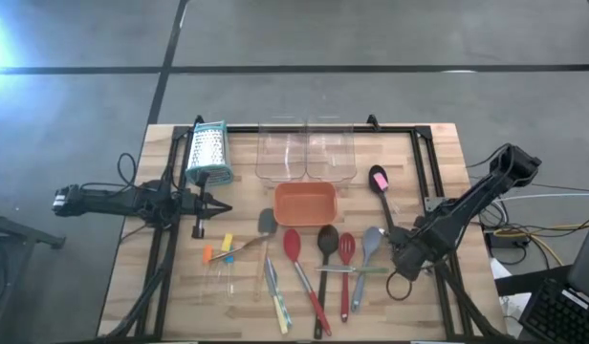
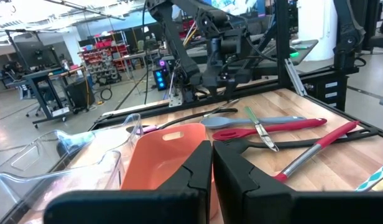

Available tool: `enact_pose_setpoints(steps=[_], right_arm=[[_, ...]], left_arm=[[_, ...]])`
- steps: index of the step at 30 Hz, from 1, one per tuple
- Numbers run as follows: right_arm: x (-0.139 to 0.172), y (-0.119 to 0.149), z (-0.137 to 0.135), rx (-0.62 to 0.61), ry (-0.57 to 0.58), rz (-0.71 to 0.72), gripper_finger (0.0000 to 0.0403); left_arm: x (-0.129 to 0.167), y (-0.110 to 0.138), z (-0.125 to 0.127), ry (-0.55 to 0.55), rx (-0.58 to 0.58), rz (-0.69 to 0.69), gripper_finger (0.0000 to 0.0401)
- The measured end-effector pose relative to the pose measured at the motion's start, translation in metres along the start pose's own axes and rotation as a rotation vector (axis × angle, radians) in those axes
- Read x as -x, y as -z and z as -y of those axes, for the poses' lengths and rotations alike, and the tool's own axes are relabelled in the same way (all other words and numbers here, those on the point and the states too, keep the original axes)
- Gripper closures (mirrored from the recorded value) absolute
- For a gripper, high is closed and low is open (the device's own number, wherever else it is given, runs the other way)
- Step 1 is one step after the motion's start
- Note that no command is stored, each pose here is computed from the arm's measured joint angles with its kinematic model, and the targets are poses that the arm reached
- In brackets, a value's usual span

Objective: Pick & Place Kitchen Items
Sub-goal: Put the silver knife into the orange bin

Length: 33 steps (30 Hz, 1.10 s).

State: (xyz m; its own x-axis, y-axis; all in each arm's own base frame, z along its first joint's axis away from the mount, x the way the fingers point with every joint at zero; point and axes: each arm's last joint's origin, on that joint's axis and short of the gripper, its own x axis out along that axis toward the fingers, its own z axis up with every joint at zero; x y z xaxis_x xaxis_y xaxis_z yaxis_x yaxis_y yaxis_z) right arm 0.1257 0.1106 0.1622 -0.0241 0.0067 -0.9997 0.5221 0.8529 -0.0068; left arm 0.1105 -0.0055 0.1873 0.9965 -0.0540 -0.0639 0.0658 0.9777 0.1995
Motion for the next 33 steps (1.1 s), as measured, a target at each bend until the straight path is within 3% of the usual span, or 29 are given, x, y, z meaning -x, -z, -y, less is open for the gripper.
enact_pose_setpoints(steps=[8,14,21,24,33], right_arm=[[-0.022,0.01,0.021,-0.071,-0.082,0.015,0.0229],[-0.032,0.012,0.029,-0.071,-0.071,0.016,0.0251],[-0.027,0.012,0.03,-0.076,-0.088,0.02,0.0335],[-0.023,0.011,0.028,-0.093,-0.144,0.037,0.0374],[-0.01,0.013,0.034,-0.1,-0.169,0.067,0.0373]], left_arm=[[0.0,0.0,0.0,0.0,0.0,0.0,0.0382],[0.0,0.0,0.0,0.0,0.0,0.0,0.0382],[0.0,0.0,0.0,0.0,0.0,0.0,0.0382],[0.0,0.0,0.0,0.0,0.0,-0.001,0.0382],[0.0,0.0,0.0,0.001,0.0,-0.003,0.0382]])
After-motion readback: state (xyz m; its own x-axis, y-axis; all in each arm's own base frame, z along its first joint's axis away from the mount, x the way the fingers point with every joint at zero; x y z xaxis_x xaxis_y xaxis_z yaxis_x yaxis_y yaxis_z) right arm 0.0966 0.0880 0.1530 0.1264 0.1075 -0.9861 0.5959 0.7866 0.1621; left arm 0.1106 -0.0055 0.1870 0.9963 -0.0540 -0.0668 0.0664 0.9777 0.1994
